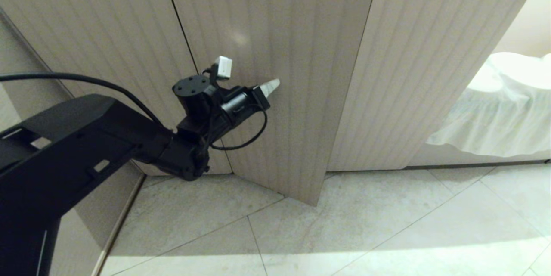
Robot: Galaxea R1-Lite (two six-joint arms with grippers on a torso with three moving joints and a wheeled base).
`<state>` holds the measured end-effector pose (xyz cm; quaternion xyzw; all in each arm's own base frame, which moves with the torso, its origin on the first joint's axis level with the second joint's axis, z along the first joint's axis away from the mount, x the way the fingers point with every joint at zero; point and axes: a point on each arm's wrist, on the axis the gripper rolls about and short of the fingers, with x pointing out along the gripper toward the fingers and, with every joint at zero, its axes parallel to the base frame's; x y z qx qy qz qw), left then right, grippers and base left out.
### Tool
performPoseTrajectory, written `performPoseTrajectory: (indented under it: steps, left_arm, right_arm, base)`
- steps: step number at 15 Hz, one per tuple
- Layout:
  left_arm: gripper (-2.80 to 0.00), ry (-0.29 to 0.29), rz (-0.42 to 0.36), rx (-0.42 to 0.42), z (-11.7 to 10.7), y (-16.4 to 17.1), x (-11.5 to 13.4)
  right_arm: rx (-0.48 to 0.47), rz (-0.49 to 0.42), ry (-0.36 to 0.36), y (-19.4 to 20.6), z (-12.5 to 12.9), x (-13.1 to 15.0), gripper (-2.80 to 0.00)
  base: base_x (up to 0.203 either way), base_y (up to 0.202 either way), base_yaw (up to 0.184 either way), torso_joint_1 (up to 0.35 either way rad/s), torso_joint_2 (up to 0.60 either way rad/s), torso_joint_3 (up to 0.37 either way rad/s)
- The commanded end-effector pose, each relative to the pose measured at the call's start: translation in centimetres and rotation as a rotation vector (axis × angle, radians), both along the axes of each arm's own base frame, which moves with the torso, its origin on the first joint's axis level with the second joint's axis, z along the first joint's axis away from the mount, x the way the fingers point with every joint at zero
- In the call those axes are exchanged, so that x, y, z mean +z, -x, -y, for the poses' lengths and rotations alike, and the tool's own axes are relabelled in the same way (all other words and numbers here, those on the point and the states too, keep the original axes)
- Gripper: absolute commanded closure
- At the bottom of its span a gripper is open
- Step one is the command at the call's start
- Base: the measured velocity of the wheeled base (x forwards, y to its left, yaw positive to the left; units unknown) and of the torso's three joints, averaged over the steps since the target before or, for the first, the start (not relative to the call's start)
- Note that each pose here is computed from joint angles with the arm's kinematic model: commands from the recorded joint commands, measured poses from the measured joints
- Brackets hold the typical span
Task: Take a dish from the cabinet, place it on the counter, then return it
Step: Close the cabinet door
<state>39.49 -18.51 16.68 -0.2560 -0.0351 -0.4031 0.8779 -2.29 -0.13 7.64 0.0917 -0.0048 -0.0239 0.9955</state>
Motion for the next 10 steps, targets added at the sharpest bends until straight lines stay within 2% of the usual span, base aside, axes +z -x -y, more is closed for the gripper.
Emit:
performPoseTrajectory:
  steps: [1, 4, 6, 10]
  left_arm:
    - [0.00, -0.083, 0.060, 0.085, 0.1, -0.5, -1.1]
    - [0.00, -0.120, 0.122, 0.211, 0.0, -1.7, -1.3]
    - [0.00, -0.111, 0.174, 0.285, -0.1, -2.8, -0.7]
    - [0.00, -0.101, 0.194, 0.309, 0.2, -3.7, -0.8]
  right_arm:
    - [-0.001, 0.001, -0.002, 0.0, 0.0, 0.0, 0.00]
    - [-0.001, 0.001, -0.001, 0.0, 0.0, 0.0, 0.00]
    - [-0.001, 0.001, -0.001, 0.0, 0.0, 0.0, 0.00]
    - [0.001, 0.001, -0.001, 0.0, 0.0, 0.0, 0.00]
  base:
    - [0.000, 0.000, 0.000, 0.000, 0.00, 0.000]
    - [0.000, 0.000, 0.000, 0.000, 0.00, 0.000]
    - [0.000, 0.000, 0.000, 0.000, 0.00, 0.000]
    - [0.000, 0.000, 0.000, 0.000, 0.00, 0.000]
